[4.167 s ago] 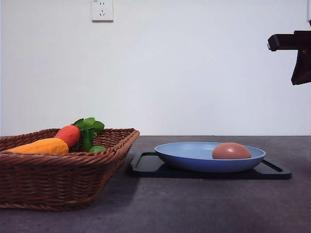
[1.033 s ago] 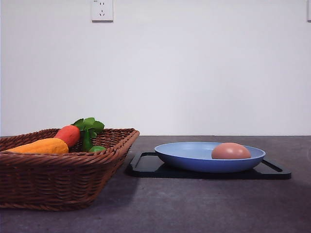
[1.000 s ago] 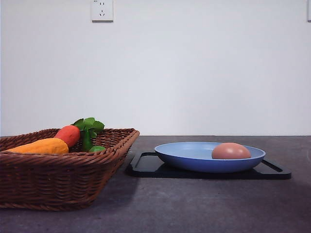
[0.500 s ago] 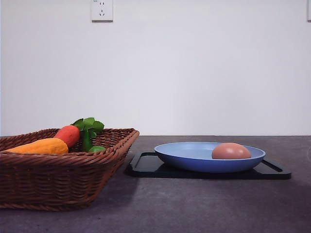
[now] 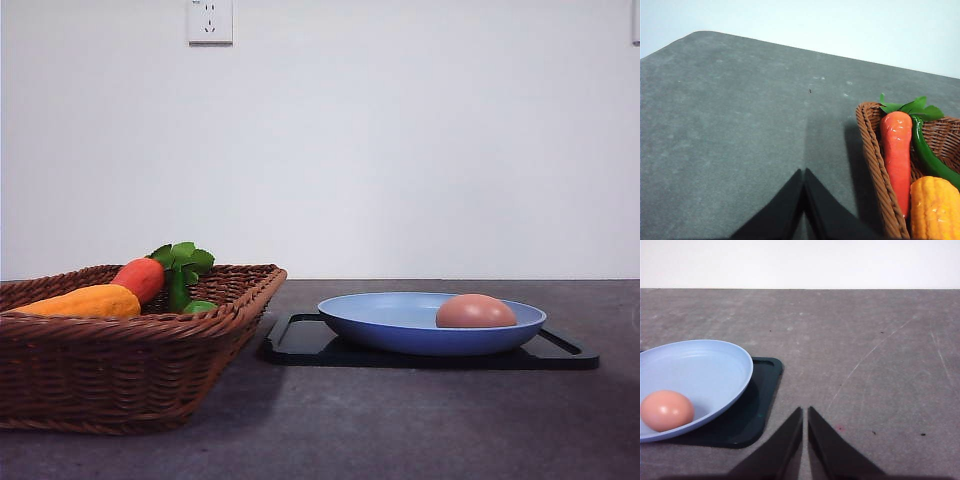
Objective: Transfer egg from basket to plate and serve
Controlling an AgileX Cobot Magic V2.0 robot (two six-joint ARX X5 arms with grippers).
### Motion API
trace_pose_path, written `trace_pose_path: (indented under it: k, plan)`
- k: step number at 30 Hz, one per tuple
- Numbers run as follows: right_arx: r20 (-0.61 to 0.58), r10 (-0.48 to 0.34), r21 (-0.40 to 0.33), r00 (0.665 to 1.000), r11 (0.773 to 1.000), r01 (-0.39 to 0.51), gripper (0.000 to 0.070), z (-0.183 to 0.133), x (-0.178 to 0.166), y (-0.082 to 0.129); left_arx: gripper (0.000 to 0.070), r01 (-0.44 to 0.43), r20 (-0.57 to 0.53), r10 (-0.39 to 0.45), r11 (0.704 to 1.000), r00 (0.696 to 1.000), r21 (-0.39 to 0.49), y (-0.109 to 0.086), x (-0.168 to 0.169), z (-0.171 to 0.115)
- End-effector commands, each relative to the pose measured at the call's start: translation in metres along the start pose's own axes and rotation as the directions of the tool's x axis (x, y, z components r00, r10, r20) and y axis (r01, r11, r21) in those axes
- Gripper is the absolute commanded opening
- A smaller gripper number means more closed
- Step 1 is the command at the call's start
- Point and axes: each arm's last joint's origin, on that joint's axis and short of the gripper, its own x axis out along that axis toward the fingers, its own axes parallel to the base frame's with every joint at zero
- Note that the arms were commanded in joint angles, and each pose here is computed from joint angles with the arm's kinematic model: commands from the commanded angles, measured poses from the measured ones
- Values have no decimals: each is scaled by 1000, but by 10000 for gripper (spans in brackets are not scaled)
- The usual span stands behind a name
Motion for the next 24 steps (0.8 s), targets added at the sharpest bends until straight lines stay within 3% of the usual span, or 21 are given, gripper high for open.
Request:
trace_pose_path:
  k: [1, 24]
  plan:
    - [6, -2, -3, 1000, 1000, 2, 0, -1, 1, 0, 0, -1, -35, 1, 1000, 999, -2, 1, 2, -7]
    - [6, -2, -3, 1000, 1000, 2, 0, -1, 1, 0, 0, -1, -35, 1, 1000, 999, -2, 1, 2, -7]
